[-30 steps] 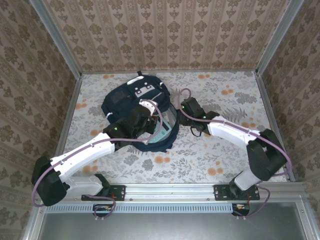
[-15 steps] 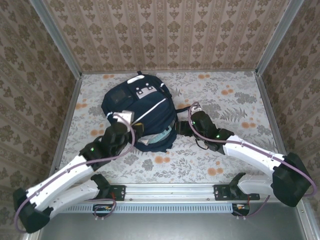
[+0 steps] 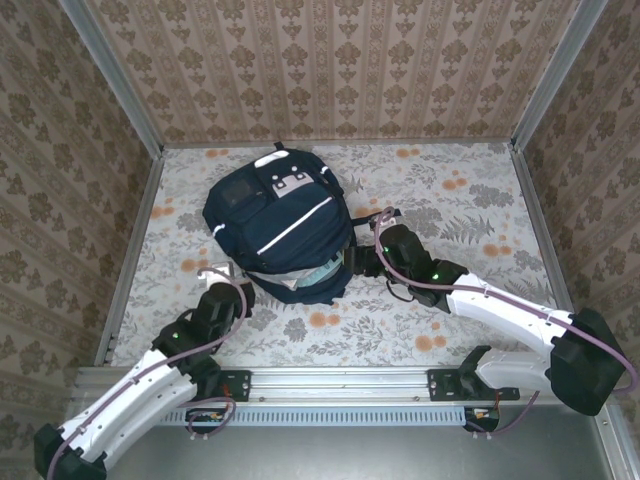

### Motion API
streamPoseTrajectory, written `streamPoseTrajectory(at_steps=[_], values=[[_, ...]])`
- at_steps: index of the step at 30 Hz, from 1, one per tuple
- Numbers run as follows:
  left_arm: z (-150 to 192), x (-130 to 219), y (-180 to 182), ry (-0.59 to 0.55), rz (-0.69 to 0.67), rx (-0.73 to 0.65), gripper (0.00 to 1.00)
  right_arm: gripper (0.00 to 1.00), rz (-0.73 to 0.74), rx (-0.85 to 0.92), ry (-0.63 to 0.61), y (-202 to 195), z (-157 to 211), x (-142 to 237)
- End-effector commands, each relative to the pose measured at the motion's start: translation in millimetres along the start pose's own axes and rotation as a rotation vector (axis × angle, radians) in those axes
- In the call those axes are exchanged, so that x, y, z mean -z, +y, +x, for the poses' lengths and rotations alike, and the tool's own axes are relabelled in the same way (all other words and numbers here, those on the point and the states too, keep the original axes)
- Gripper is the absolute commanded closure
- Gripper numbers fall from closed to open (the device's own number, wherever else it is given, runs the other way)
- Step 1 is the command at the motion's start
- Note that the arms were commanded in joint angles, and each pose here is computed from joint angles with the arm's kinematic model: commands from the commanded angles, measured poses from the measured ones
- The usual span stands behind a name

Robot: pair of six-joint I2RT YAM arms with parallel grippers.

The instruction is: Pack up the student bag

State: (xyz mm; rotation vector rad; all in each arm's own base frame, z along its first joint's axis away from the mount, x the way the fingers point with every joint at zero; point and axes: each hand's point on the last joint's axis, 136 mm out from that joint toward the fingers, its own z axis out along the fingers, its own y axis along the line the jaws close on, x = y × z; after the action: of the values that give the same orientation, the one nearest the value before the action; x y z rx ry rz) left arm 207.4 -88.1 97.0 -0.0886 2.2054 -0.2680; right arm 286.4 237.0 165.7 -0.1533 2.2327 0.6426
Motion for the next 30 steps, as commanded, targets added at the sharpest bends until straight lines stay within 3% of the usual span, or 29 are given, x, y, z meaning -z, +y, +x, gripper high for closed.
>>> streamPoseTrajectory(at_steps=[1,10,19,21,27,30], values=[[2,-7,-9,0.032,0.042,0.051,0.59,0.29,-0.056,-0.003,0.005,10,3,-3],[12,-16,-8,0.07,0.022,0.068,0.58,0.23,-0.237,-0.186,0.101,51,13,-41],[11,-14,-10,0.059,0.045,0.065,0.57,0.22,-0.276,-0.234,0.124,72,5,-57],[10,-14,-10,0.057,0.044,0.064,0.56,0.16,-0.305,-0.262,0.137,77,7,-59],[11,-14,-10,0.057,0.045,0.064,0.55,0.14,-0.36,-0.311,0.155,88,12,-62],[11,-14,-11,0.056,0.047,0.064,0.55,0.14,-0.306,-0.308,0.162,81,13,-66]])
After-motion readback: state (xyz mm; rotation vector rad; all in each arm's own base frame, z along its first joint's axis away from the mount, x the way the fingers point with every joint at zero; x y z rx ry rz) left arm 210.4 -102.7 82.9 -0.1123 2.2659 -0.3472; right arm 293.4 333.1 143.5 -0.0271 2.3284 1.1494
